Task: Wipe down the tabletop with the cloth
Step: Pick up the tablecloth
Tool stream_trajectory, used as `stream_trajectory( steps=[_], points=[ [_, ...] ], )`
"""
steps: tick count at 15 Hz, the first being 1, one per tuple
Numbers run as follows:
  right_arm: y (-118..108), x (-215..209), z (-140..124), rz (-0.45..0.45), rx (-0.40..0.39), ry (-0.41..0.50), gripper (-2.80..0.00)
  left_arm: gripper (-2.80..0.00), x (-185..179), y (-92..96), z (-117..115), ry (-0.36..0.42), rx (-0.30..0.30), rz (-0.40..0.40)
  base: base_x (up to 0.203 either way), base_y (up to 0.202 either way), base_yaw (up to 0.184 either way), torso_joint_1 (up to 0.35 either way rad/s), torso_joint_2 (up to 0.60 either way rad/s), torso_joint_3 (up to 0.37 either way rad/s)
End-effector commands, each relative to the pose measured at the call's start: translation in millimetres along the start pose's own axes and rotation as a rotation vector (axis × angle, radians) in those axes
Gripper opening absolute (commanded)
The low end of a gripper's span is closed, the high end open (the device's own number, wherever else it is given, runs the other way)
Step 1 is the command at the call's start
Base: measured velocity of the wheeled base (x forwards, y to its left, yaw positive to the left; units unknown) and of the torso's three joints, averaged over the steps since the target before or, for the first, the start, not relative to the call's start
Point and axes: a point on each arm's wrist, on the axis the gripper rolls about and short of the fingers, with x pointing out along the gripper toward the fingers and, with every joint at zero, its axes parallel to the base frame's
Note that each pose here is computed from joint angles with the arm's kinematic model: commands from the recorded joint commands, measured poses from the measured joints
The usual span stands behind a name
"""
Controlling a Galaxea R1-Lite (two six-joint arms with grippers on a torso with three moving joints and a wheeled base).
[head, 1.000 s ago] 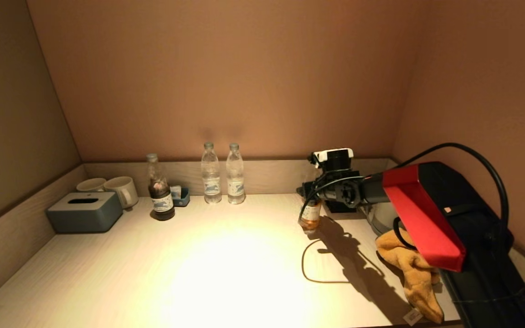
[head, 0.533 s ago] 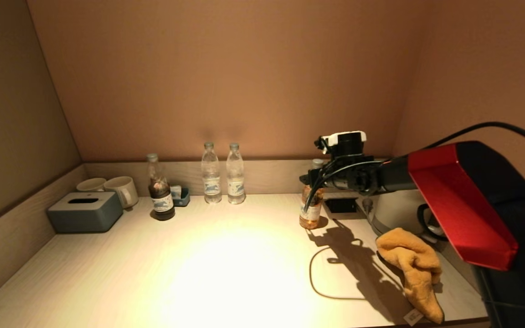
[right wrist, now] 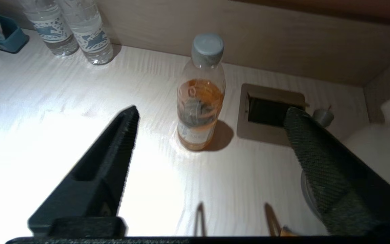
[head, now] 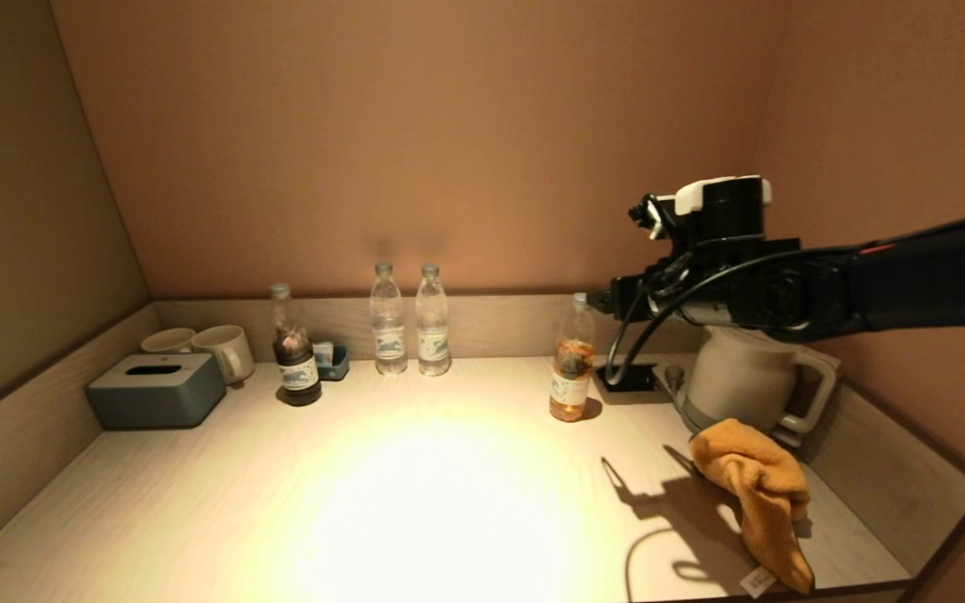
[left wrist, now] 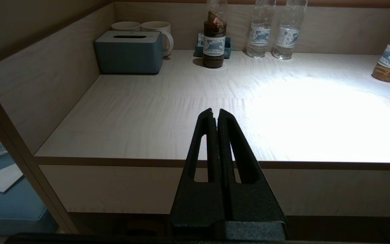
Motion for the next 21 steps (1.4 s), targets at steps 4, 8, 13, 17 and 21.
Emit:
stream_trajectory(
  steps=[4, 8, 13, 17, 21],
  points=[
    [-0.5, -98.4, -18.4, 0.0, -0.003, -0.011, -2.8, -2.8, 0.0, 0.0, 0.0, -0.001, 0.0, 0.0, 0.0, 0.0, 0.0, 0.0, 0.0, 0.0],
    [-5.4, -147.5, -41.3, -0.023, 0.011, -0.018, -2.8, -2.8, 0.0, 0.0, 0.1, -0.002, -0.001, 0.0, 0.0, 0.0, 0.0, 0.0, 0.0, 0.0],
    [-23.4, -181.8, -72.3, -0.153, 0.057, 0.006, -2.8, -2.8, 0.0, 0.0, 0.1, -0.002, -0.001, 0.0, 0.0, 0.0, 0.0, 0.0, 0.0, 0.0],
    [-29.5, -179.2, -79.6, -0.296, 0.129, 0.037, -2.8, -2.8, 0.0, 0.0, 0.1, -0.002, -0.001, 0.0, 0.0, 0.0, 0.0, 0.0, 0.0, 0.0],
    [-29.0, -179.6, -84.8, -0.296, 0.144, 0.049, -2.8, -2.8, 0.0, 0.0, -0.1, 0.0, 0.0, 0.0, 0.0, 0.0, 0.0, 0.0, 0.0, 0.0]
  ],
)
